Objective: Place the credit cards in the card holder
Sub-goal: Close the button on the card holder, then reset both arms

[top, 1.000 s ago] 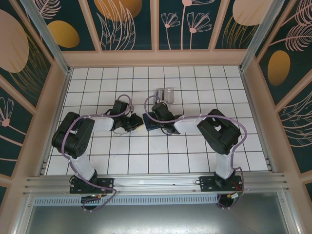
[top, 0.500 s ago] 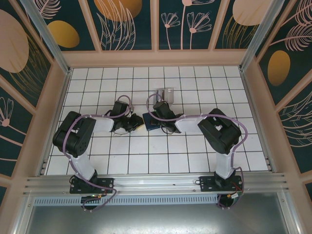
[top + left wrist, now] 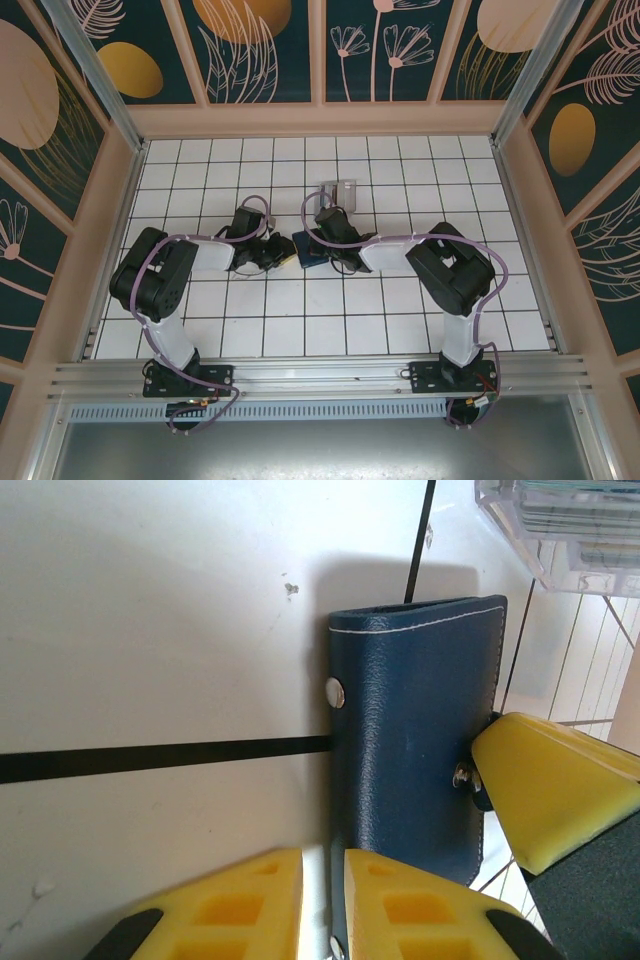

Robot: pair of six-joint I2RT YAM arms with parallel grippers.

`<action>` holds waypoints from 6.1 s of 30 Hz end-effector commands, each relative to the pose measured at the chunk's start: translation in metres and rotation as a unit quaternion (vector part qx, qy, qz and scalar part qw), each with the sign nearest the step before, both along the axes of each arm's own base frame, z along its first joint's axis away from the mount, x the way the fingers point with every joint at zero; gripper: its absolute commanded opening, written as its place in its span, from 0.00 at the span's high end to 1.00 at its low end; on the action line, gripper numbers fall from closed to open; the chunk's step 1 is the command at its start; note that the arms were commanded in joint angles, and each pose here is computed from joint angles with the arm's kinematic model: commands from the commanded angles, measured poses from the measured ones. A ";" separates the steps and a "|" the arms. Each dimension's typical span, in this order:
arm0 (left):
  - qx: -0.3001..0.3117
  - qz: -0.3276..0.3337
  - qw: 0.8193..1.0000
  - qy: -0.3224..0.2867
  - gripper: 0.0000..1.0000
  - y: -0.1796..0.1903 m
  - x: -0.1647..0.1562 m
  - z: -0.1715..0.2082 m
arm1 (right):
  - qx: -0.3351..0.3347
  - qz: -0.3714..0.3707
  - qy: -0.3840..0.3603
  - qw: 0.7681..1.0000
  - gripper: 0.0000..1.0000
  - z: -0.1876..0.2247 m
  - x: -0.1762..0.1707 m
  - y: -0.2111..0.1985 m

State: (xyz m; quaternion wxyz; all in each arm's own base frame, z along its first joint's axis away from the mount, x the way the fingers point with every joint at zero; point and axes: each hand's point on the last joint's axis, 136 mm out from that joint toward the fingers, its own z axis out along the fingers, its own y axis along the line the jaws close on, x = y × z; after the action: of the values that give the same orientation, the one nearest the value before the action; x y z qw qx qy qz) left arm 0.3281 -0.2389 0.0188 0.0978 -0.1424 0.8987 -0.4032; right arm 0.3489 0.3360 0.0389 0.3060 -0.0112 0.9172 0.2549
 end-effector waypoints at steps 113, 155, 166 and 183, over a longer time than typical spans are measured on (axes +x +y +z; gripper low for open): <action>0.071 0.108 0.985 -0.109 0.68 0.124 -0.014 0.055 | -0.143 0.259 0.144 0.944 0.99 -0.001 -0.041 0.000; 0.407 0.171 0.698 -0.563 0.01 0.221 -0.009 0.173 | -0.145 -0.209 -0.396 0.882 0.01 0.160 -0.025 -0.327; 0.410 0.174 0.699 -0.559 0.01 0.223 0.027 0.139 | -0.118 -0.203 -0.420 0.877 0.01 0.120 -0.013 -0.339; 0.413 0.233 0.722 -0.504 0.01 0.256 0.046 0.118 | -0.151 -0.243 -0.353 0.891 0.01 0.083 0.026 -0.355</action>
State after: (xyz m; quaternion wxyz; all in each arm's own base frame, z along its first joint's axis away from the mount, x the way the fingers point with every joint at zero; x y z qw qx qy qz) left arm 0.3718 0.0133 0.1292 0.6663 -0.0550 0.7429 0.0338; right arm 0.3694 -0.0188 0.1097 0.6412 0.0733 0.7637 0.0157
